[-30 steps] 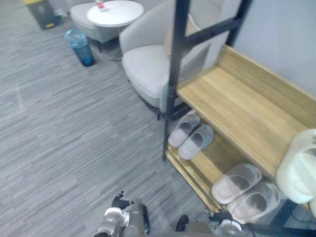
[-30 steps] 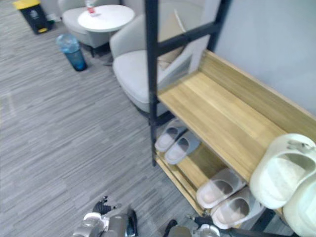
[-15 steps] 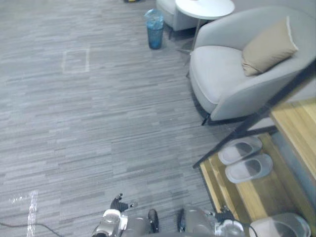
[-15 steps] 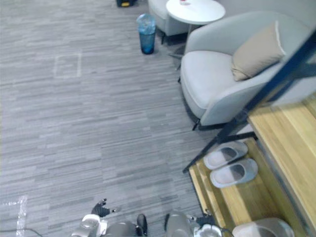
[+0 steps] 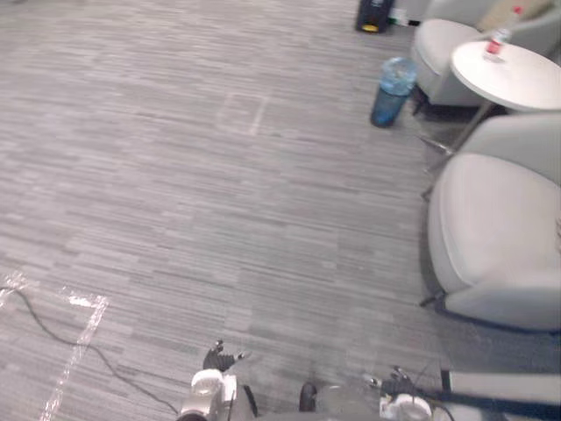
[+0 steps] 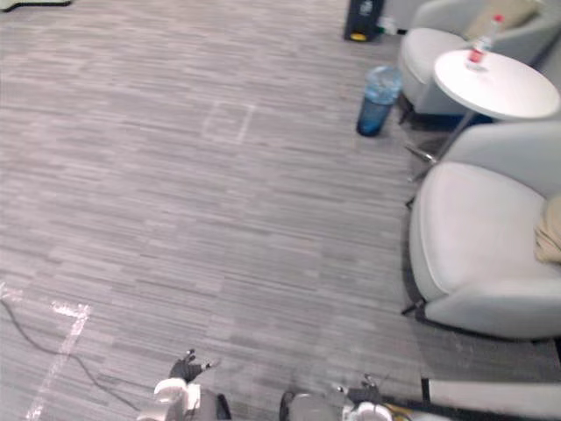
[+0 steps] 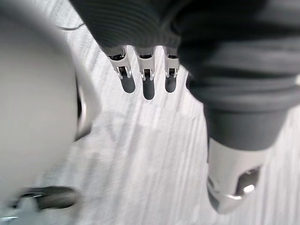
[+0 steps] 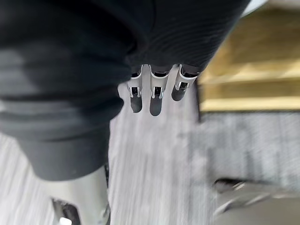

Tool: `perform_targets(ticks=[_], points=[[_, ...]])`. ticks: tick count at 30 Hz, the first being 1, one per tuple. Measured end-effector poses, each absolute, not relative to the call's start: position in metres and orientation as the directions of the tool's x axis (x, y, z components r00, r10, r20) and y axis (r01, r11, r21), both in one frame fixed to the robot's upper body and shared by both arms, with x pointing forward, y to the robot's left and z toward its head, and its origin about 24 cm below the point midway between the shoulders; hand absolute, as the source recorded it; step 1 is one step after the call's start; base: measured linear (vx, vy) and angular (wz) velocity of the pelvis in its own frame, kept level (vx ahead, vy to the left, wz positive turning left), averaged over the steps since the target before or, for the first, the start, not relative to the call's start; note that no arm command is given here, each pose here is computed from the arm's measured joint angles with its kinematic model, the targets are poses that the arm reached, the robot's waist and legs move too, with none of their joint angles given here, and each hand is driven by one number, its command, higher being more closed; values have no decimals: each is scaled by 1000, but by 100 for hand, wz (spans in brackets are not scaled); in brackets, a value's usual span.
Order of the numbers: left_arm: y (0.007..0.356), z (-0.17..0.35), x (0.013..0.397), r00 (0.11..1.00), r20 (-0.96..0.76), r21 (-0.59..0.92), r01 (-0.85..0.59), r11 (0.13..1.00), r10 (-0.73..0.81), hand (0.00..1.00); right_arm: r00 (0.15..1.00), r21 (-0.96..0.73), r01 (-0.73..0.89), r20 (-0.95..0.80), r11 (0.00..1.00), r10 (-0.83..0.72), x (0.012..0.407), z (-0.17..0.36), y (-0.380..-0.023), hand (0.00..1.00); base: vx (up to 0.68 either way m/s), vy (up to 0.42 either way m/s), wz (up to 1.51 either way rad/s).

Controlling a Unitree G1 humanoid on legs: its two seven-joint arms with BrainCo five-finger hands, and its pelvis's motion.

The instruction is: Organize the slippers on the shoe rack

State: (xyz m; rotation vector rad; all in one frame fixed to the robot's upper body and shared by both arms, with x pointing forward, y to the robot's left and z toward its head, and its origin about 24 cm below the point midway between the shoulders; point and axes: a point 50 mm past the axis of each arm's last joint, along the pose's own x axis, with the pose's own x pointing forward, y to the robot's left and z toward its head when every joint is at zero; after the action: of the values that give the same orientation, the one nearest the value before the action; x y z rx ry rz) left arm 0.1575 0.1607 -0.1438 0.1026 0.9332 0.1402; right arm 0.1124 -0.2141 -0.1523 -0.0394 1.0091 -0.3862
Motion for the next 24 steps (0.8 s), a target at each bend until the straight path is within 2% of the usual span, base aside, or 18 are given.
perform_targets(ticks=[5, 10, 15, 19, 21, 24], points=[[173, -145, 154, 572, -798, 187, -63, 980, 189, 0, 449, -198, 269, -840, 943, -304, 114, -156, -206, 0, 356, 215, 36], [183, -150, 144, 529, -823, 215, -51, 975, 209, 0, 485, -179, 264, -825, 948, -291, 129, -152, -203, 0, 451, 189, 39], [187, -150, 145, 521, -824, 217, -74, 973, 223, 0, 539, -180, 254, -789, 950, -294, 150, -144, -206, 0, 538, -21, 37], [179, -150, 149, 529, -825, 185, -77, 980, 198, 0, 508, -194, 285, -800, 939, -320, 142, -146, -214, 0, 711, -119, 46], [167, -149, 151, 534, -826, 144, -108, 984, 179, 0, 479, -203, 325, -807, 924, -346, 134, -147, -222, 0, 556, -208, 45], [164, -151, 141, 512, -832, 81, -266, 961, 212, 0, 485, -242, 302, -794, 922, -367, 125, -145, -232, 0, 597, -180, 12]])
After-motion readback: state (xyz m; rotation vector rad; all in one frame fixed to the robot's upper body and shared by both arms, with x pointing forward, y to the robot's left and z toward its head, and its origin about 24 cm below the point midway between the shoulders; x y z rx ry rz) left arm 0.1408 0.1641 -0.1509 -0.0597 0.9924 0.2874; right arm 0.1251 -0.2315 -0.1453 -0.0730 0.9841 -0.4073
